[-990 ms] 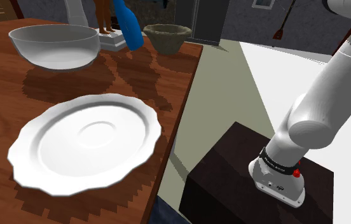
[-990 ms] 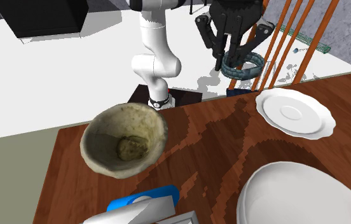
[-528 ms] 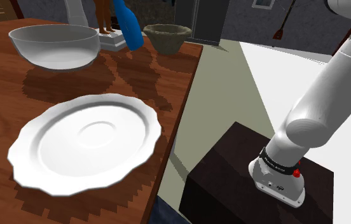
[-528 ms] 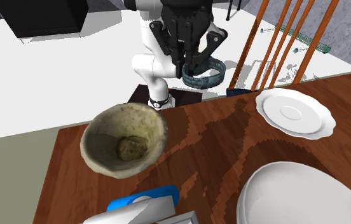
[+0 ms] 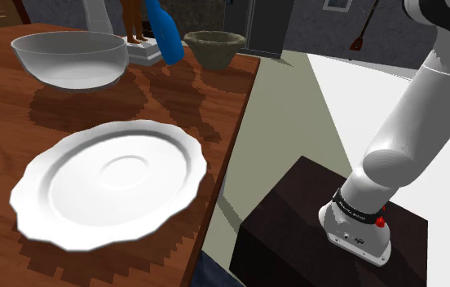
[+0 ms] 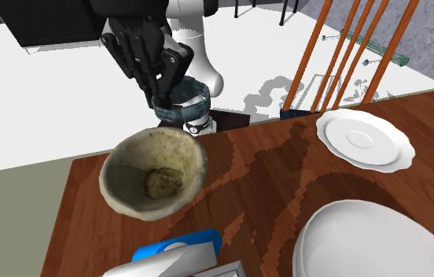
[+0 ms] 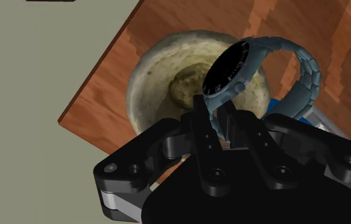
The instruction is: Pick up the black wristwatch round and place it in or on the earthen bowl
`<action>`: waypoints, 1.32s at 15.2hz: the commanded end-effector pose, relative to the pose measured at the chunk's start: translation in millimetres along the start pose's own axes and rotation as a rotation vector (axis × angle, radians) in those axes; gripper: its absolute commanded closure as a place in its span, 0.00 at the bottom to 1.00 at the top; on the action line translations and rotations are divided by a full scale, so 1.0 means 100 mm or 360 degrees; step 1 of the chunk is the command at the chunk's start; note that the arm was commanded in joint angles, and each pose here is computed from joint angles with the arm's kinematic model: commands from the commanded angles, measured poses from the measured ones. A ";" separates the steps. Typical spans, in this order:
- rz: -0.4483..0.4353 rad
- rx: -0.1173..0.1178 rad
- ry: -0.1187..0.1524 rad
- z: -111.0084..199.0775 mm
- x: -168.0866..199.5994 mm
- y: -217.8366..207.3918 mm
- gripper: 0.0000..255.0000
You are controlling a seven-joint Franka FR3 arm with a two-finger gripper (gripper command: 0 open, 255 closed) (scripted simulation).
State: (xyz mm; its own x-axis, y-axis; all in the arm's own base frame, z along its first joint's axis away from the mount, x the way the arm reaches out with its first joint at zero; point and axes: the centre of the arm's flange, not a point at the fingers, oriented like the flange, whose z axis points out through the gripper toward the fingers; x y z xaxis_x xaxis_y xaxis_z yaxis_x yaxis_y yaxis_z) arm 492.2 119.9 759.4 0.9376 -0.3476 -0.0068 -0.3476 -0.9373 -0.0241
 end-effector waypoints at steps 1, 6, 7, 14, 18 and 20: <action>-0.0002 0.0000 0.0001 0.00 0.21 0.17 1.00; -0.0002 0.0000 0.0001 0.16 0.44 0.36 1.00; -0.0002 0.0000 0.0001 0.21 0.44 0.36 1.00; -0.0002 0.0000 0.0001 0.58 0.44 0.37 1.00; -0.0002 0.0000 0.0001 0.68 0.44 0.38 1.00; -0.0002 0.0000 0.0001 0.68 0.44 0.38 1.00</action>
State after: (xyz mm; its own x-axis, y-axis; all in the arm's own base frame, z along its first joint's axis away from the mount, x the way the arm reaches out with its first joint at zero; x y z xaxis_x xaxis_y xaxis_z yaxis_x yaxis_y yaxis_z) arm 520.9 70.9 690.8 0.9381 -0.3463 -0.0064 -0.3464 -0.9378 -0.0239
